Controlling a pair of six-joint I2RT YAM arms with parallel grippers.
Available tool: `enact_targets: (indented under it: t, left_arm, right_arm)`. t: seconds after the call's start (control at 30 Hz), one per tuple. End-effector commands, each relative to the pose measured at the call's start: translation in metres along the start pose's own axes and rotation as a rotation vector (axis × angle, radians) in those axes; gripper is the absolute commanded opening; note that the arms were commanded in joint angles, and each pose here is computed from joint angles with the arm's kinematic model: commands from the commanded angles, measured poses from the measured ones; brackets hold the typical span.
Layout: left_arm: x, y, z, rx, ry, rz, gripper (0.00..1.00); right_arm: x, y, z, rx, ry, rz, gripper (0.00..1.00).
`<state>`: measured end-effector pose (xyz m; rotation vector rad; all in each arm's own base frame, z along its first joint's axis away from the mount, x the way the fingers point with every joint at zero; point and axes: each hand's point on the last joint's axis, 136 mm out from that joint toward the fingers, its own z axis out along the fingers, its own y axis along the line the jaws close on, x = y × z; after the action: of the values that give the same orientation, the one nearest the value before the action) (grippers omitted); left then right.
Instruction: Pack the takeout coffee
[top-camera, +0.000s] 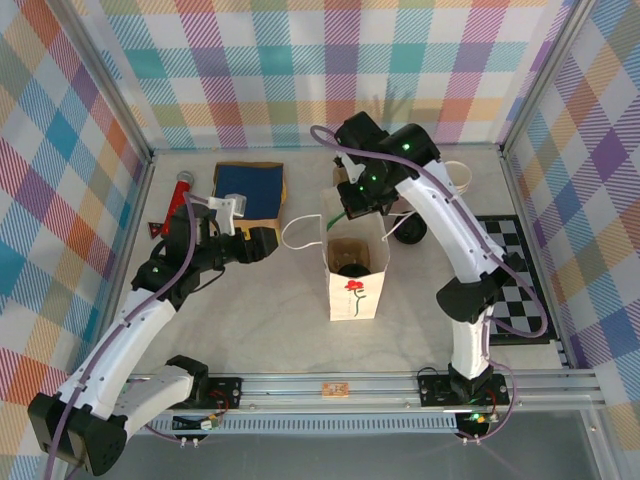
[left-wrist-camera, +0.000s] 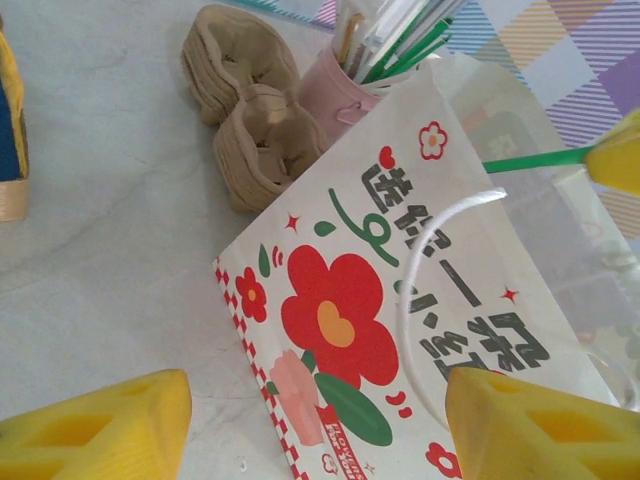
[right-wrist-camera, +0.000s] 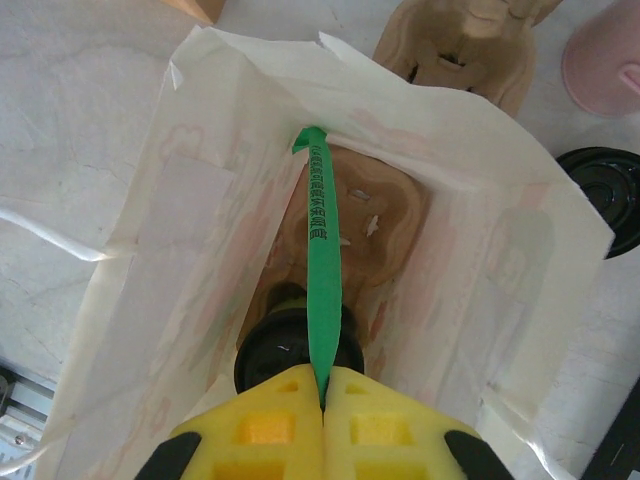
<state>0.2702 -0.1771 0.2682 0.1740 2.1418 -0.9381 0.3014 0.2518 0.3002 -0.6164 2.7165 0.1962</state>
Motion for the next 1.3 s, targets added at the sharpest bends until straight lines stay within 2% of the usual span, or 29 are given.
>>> enact_targets:
  t: [0.0,0.73,1.27]
  left_arm:
    - [-0.011,-0.023,-0.011,0.072,-0.034,0.063,0.68]
    - [-0.013,-0.034,-0.02,0.089,-0.028,0.09,0.68]
    - [-0.015,-0.042,-0.028,0.108,-0.037,0.104,0.68]
  right_arm:
    - [0.02,0.0,0.002,0.011,0.094,0.003,0.0]
    - [0.017,-0.001,0.039,0.053,0.176,-0.016,0.0]
    - [0.011,-0.006,0.058,0.099,0.186,-0.023,0.08]
